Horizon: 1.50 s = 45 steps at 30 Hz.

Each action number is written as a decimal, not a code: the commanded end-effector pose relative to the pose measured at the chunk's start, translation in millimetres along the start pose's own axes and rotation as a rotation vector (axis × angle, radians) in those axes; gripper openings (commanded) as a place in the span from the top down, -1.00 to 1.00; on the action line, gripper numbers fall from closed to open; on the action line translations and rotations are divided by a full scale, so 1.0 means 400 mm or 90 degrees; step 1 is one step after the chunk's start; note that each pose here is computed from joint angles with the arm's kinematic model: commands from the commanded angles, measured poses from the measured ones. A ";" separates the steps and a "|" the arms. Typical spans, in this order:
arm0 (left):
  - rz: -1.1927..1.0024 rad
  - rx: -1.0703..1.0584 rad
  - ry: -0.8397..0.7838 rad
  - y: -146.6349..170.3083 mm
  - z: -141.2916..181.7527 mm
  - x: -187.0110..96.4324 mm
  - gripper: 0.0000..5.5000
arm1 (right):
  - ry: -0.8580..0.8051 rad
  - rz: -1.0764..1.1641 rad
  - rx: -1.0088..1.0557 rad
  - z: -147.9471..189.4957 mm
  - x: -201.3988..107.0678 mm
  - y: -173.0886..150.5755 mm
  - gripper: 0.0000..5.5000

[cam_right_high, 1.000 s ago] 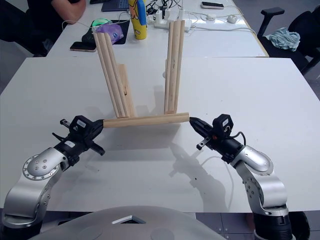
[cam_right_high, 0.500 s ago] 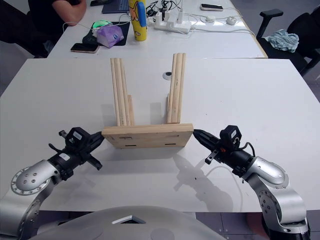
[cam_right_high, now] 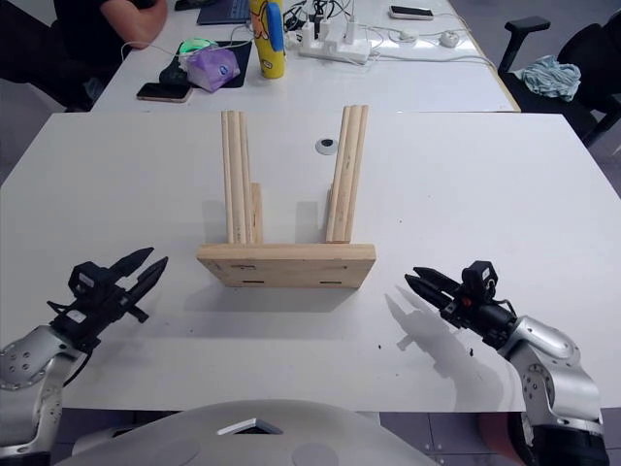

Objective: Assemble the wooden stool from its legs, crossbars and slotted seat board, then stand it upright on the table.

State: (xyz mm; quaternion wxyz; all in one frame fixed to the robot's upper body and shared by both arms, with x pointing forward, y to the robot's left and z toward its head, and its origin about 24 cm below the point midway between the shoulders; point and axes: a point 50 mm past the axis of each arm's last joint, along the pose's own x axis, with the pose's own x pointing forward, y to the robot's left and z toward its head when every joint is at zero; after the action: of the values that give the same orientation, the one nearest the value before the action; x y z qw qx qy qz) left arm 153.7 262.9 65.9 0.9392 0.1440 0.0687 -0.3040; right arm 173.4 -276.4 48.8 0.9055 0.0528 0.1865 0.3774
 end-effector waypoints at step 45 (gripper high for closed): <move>-0.347 0.089 -0.038 0.020 0.033 0.170 0.20 | 0.066 0.262 -0.164 0.087 0.179 0.019 0.32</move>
State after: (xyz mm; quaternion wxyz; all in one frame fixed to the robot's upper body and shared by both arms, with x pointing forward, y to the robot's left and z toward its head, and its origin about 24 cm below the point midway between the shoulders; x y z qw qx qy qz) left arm 210.7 230.3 61.5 0.8135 0.1754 0.0634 -0.5509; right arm 224.4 -219.7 56.4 0.7999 -0.0424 0.1758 0.5722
